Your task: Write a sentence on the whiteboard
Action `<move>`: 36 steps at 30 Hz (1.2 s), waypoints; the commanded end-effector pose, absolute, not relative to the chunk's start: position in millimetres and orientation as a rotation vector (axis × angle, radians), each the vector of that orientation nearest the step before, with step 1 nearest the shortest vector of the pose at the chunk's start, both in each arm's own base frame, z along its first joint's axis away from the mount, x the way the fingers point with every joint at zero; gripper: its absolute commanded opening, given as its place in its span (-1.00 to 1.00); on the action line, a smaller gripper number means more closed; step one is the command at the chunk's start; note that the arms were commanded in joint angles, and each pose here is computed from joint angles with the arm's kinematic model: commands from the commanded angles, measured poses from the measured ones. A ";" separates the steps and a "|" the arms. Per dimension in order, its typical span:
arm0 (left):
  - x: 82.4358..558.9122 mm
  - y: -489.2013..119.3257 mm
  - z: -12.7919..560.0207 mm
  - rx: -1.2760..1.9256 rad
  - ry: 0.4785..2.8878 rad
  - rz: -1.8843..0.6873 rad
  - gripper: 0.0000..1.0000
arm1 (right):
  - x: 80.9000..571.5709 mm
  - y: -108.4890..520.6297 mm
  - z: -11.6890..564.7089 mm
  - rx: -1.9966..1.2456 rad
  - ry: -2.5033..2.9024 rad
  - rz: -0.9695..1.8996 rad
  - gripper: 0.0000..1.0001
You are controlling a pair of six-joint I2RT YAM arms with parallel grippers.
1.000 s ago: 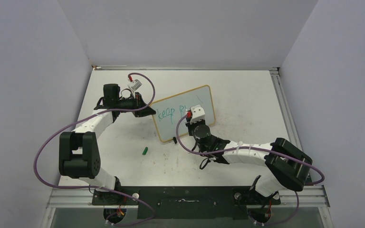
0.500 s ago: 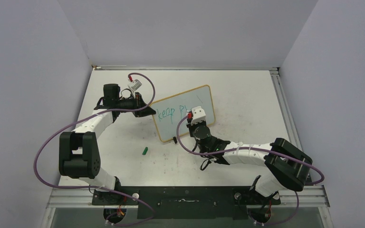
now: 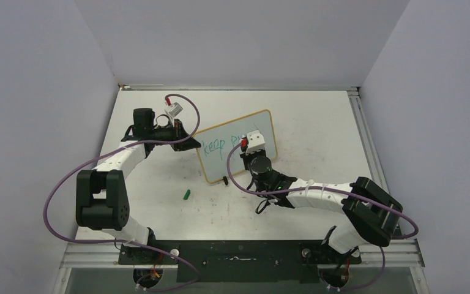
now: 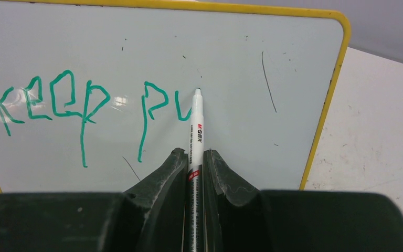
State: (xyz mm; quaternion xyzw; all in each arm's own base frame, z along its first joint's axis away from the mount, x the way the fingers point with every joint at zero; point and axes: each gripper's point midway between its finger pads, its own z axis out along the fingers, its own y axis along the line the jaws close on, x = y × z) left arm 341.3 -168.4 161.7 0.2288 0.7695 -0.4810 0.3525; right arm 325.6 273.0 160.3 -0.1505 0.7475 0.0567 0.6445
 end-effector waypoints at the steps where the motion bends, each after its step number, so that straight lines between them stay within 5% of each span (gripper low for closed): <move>1: 348.9 -166.9 183.8 0.631 1.932 -1.200 -1.00 | 333.7 276.4 183.0 -0.297 1.655 0.151 -0.89; 22: 348.7 -166.8 183.7 0.630 1.932 -1.199 -1.00 | 310.9 264.6 140.3 -0.302 1.754 0.160 -0.89; 36: 349.9 -166.2 183.4 0.627 1.935 -1.190 -1.00 | 314.3 252.2 184.0 -0.258 1.667 0.215 -0.89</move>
